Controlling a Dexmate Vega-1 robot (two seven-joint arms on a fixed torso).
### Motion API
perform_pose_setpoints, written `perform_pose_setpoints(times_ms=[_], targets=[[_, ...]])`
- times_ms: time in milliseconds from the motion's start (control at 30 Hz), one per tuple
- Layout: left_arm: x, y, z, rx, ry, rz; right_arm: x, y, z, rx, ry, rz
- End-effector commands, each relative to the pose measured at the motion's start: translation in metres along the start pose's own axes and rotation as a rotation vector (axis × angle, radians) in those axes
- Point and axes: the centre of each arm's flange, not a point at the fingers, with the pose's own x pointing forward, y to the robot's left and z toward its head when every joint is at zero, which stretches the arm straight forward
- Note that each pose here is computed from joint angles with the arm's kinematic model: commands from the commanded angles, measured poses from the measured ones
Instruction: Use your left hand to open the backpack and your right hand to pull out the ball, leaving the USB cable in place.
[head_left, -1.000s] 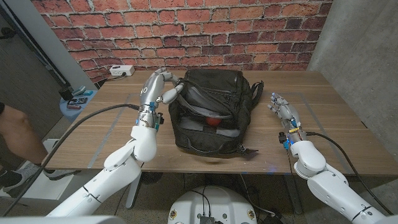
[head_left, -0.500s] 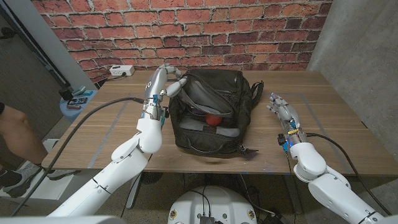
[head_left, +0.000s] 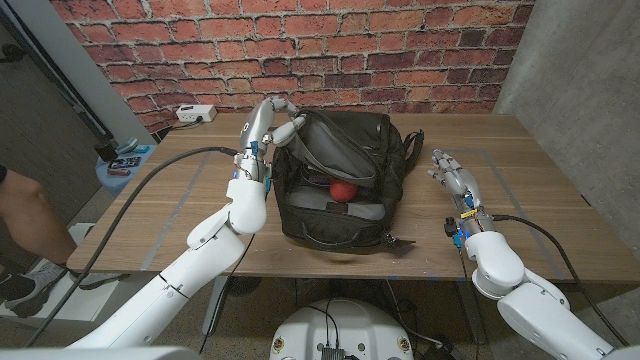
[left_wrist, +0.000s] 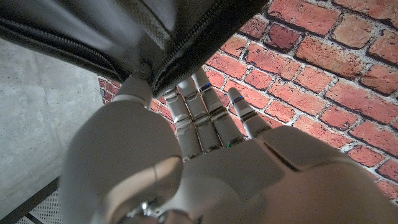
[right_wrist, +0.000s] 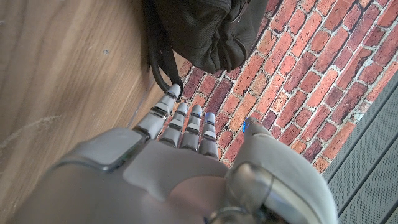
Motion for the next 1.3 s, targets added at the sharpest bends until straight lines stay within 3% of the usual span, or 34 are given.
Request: perform_pose_setpoints(times_ms=[33, 333, 667, 1300], targets=[[0.01, 0.0, 0.001, -0.047, 0.038, 0.021, -0.012, 0.008, 0.011, -0.033, 0.014, 0.024], [0.012, 0.001, -0.001, -0.082, 0.078, 0.056, -0.022, 0.013, 0.025, -0.115, 0.027, 0.009], [0.018, -0.008, -0.002, -0.182, 0.152, 0.128, -0.037, 0.015, 0.03, -0.132, 0.045, -0.001], [0.042, -0.035, 0.013, -0.286, 0.14, 0.12, -0.057, 0.023, 0.038, -0.188, 0.083, 0.0]])
